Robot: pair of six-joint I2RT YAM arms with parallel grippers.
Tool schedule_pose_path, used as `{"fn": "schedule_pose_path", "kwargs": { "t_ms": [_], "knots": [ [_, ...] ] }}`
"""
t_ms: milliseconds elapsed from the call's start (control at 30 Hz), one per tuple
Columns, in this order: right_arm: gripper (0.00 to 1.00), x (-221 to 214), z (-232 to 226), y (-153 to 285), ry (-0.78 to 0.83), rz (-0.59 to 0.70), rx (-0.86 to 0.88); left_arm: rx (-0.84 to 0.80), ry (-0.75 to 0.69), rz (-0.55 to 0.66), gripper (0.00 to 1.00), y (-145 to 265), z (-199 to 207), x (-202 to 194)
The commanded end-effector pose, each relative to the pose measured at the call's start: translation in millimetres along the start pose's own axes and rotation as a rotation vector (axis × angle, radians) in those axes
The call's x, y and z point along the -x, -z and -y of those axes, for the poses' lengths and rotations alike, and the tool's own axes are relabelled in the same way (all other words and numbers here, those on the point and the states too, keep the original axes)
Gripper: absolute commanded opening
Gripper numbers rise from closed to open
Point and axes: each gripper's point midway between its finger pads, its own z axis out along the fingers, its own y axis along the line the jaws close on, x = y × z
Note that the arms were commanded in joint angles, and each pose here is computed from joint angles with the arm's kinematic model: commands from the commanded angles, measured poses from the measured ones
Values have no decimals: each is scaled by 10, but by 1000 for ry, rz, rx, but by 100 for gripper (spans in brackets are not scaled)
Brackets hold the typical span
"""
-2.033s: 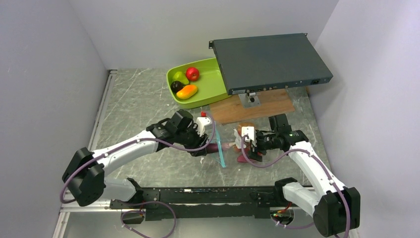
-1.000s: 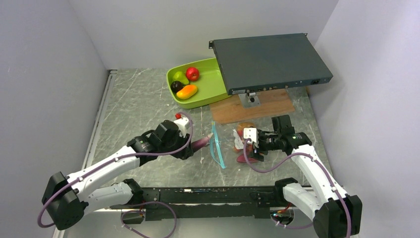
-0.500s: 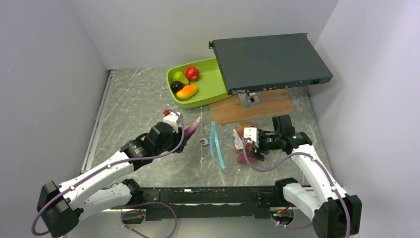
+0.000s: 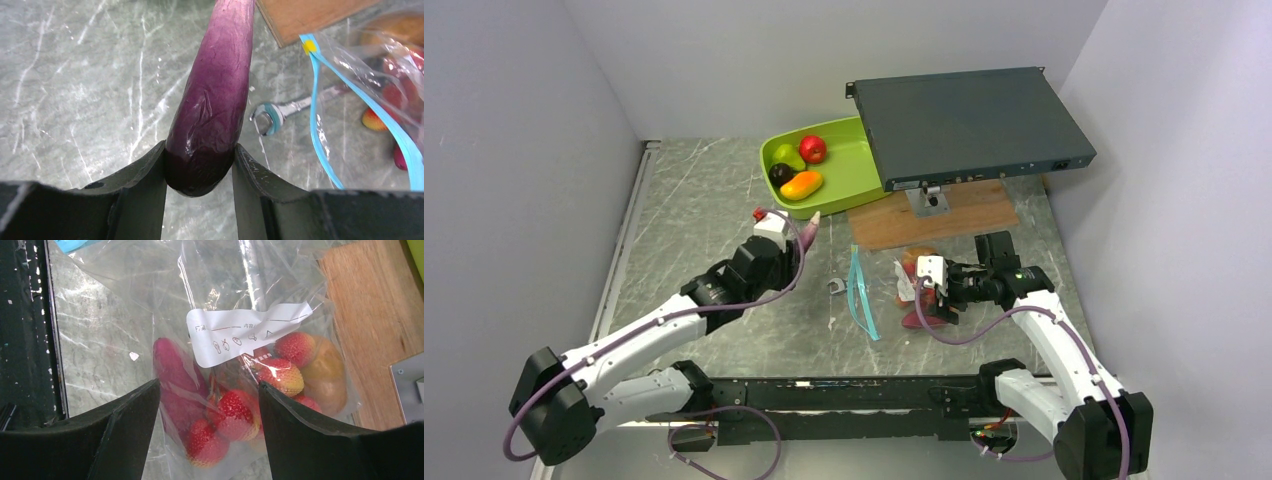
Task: Open the zip-top bag and remove the fake food
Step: Place the fake vegetable in the bin.
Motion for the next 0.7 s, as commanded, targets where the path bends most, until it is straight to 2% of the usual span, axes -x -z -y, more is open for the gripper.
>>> {"fn": "schedule_pose_path", "kwargs": {
  "t_ms": [0,233,400,667],
  "knots": [
    [74,74,28,25,31,25,-3,32,20,147,0,-92,-1,561],
    [74,76,20,27,37,26,-3,98,26,193,0,-349,-156,903],
    [74,78,19,32,39,28,-5,168,42,190,0,-613,-341,1063],
    [74,82,11,33,43,28,-4,167,31,155,0,-996,-381,1312]
  ]
}}
